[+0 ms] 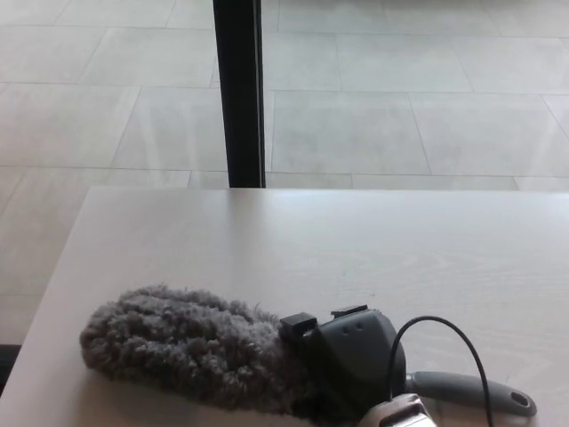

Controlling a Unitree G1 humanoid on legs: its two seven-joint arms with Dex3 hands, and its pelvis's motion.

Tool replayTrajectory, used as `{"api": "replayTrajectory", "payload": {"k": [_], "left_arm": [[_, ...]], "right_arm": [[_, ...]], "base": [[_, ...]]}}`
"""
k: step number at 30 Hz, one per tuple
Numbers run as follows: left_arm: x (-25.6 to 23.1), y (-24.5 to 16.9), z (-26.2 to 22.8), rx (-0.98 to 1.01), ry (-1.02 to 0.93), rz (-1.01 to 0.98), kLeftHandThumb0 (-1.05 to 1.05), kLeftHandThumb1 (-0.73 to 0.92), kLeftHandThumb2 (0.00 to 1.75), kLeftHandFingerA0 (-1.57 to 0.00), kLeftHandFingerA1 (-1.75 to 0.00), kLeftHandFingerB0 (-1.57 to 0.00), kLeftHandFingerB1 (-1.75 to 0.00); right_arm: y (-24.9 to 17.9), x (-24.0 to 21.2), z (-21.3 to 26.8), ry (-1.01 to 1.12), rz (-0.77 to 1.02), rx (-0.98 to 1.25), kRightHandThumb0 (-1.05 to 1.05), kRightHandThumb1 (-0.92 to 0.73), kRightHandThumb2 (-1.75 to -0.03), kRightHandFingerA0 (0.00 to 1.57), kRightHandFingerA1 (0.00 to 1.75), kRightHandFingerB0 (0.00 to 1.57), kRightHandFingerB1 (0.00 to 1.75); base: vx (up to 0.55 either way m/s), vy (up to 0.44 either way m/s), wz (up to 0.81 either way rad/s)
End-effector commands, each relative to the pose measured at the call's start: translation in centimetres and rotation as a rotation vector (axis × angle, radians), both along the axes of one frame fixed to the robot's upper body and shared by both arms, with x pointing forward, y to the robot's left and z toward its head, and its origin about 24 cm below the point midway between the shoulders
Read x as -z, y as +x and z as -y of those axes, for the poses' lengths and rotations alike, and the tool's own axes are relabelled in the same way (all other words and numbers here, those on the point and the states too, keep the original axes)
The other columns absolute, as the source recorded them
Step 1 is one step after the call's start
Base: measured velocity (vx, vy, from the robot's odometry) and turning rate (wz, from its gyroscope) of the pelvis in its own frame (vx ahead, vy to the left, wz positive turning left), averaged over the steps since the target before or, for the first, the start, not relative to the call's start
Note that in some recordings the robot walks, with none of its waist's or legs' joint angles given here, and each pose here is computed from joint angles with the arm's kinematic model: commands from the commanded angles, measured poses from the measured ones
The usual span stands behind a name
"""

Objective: The robot uses its right hand to pick up the duster kept in the middle of the desk and use it to wipe the desk by swiping its surface twice

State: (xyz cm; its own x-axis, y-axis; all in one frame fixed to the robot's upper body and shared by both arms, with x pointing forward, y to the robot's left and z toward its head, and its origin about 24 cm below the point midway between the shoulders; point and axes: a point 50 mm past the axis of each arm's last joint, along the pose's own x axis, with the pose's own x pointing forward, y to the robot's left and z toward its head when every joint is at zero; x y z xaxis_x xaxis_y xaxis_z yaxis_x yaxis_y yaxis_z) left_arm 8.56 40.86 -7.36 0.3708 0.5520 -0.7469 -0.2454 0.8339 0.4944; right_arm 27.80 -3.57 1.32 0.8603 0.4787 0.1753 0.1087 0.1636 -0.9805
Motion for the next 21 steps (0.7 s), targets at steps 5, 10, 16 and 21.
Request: {"api": "replayTrajectory", "payload": {"k": [5, 10, 16, 21], "left_arm": [[-1.2, 0.3, -1.2, 0.002, 0.043, 0.027, -0.48, 0.71, 0.61, -0.69, -0.64, -0.56, -0.51], [-1.4, 0.6, -1.3, 0.02, 0.053, 0.019, -0.48, 0.71, 0.61, -0.7, -0.69, -0.6, -0.53], [-1.2, 0.5, -1.1, 0.03, 0.039, 0.019, -0.48, 0.71, 0.61, -0.68, -0.66, -0.58, -0.52], [-1.2, 0.3, -1.2, 0.018, 0.036, 0.032, -0.48, 0.71, 0.61, -0.69, -0.7, -0.62, -0.55]], "right_arm": [[-2.2, 2.3, 2.1, -0.184, -0.177, -0.139, -0.33, -0.55, -0.57, 0.93, 1.67, 0.92, 0.65], [-1.8, 2.7, 4.8, -0.196, -0.174, -0.128, -0.28, -0.56, -0.63, 0.93, 1.69, 0.93, 0.69], [-1.6, 2.9, 6.5, -0.193, -0.213, -0.111, -0.31, -0.61, -0.6, 0.92, 1.68, 0.89, 0.65], [-0.7, 2.6, 6.9, -0.236, -0.196, -0.115, -0.3, -0.59, -0.61, 0.89, 1.68, 0.89, 0.66]], "base": [[0.0, 0.0, 0.0], [0.0, 0.0, 0.0], [0.0, 0.0, 0.0], [0.0, 0.0, 0.0]]}}
